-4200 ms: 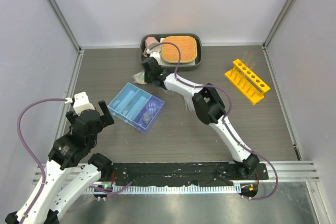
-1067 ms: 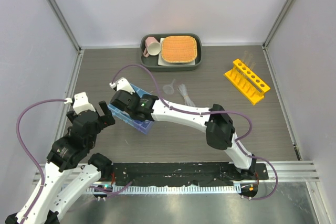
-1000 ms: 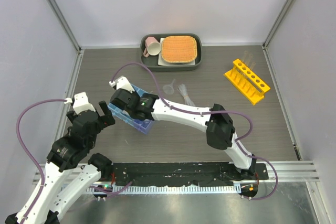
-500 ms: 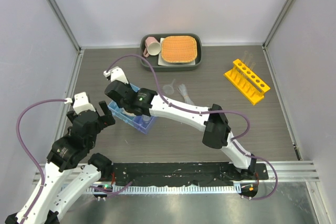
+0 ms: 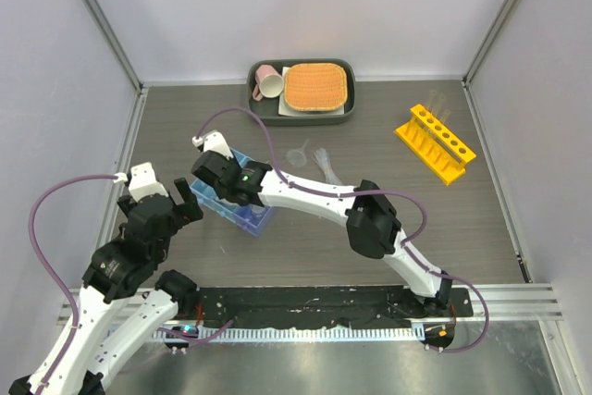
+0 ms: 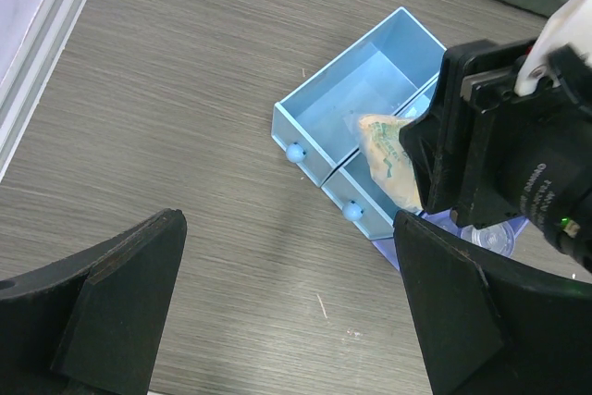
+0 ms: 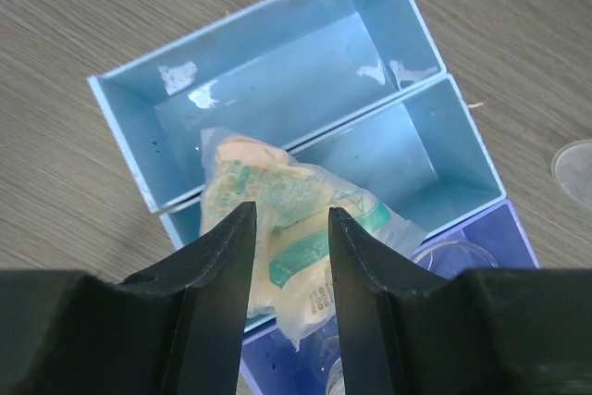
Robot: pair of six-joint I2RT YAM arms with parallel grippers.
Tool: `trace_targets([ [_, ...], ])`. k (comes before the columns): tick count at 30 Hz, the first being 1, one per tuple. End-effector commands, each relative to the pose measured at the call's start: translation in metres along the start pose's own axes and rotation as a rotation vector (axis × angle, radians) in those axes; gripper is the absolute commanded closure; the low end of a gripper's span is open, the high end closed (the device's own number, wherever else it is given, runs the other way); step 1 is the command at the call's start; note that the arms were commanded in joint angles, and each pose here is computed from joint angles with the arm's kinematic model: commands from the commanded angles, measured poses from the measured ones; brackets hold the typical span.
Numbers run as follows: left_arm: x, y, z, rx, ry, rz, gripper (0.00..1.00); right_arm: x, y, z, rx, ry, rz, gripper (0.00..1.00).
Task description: Organize the chemistry lab equipment
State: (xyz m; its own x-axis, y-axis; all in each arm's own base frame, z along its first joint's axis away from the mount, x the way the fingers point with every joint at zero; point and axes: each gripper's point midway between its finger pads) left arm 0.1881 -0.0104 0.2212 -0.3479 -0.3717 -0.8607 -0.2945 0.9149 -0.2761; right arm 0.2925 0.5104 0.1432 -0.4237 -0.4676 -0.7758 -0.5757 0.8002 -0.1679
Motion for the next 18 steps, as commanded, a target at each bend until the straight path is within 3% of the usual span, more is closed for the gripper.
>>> trace_targets([
  [1, -0.011, -0.007, -0.001, 0.025, -0.034, -0.013, 0.0, -0.001, -0.001, -0.004, -0.01, -0.015, 0.047, 0.57],
  [14, -0.011, -0.007, 0.0, 0.021, -0.033, -0.013, 0.0, 0.056, 0.013, 0.021, -0.045, 0.079, 0.055, 0.58],
  [18, -0.01, -0.007, 0.0, 0.022, -0.03, -0.01, 0.0, 0.052, 0.018, 0.024, -0.061, 0.075, 0.042, 0.58],
])
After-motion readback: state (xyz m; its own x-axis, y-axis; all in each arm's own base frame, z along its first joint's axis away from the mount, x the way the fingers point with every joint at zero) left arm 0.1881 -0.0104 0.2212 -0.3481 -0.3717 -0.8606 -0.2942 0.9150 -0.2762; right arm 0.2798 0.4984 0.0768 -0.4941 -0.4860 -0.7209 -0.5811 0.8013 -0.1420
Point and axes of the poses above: each gripper's point midway between its finger pads, its own z axis out along the fingers, its own y axis along the line the jaws close on, x = y × z, and after that the axes turned 8 degrees about -z, right-handed
